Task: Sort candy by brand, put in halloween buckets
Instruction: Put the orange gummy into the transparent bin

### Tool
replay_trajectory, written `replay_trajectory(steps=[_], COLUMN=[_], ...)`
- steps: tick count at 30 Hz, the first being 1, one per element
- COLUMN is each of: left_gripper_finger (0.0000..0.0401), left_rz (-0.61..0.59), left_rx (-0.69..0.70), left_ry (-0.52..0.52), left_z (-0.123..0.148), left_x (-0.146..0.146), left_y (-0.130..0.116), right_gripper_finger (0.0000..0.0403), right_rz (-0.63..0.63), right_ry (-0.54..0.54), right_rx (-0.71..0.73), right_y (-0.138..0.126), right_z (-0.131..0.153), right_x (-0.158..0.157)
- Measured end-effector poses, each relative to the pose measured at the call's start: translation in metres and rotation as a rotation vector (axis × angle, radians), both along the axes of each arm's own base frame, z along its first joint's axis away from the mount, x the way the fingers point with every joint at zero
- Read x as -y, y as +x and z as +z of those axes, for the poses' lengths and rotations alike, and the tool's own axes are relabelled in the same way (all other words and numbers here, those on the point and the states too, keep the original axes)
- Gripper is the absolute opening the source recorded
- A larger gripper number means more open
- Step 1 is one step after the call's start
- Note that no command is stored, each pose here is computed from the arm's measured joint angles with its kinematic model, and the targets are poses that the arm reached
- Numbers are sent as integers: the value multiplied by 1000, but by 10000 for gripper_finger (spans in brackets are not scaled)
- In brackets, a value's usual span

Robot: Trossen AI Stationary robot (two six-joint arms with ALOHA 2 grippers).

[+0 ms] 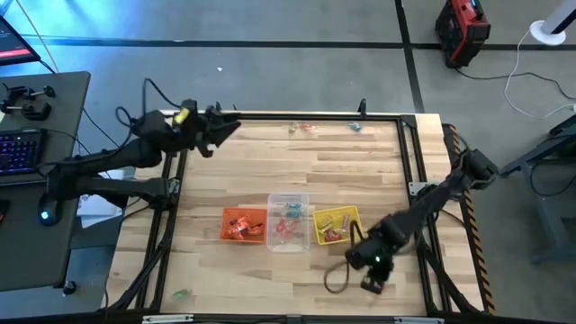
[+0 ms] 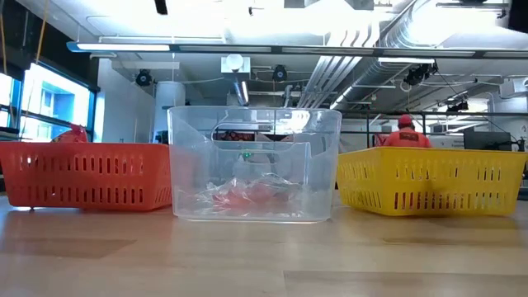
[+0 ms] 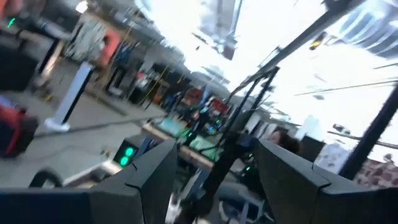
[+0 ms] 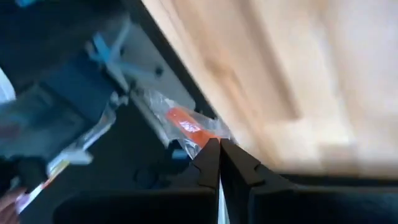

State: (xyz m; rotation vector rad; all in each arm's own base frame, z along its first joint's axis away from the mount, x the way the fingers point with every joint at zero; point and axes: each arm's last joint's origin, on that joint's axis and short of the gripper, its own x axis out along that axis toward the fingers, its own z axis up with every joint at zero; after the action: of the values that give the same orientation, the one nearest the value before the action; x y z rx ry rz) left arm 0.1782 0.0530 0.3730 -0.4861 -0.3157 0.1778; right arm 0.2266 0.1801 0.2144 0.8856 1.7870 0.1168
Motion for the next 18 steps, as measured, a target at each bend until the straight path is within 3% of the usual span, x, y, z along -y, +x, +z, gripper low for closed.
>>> replay_trajectory(steps=[5,12,18], left_gripper_finger=[209,209,209], left_rz=[-18,-88,-154], left_rx=[-3,-169,-177], left_ry=[38,-134,-167], left_z=[5,-16,-20], left_x=[1,6,18], left_y=[-2,9,21], right_gripper_finger=[0,0,0], right_rz=[-76,-197,-155], right_ry=[-96,-181,-273], right_rx=[278,765,806], right_y=[36,95,125], right_z=[38,59,27], right_x=[42,102,129])
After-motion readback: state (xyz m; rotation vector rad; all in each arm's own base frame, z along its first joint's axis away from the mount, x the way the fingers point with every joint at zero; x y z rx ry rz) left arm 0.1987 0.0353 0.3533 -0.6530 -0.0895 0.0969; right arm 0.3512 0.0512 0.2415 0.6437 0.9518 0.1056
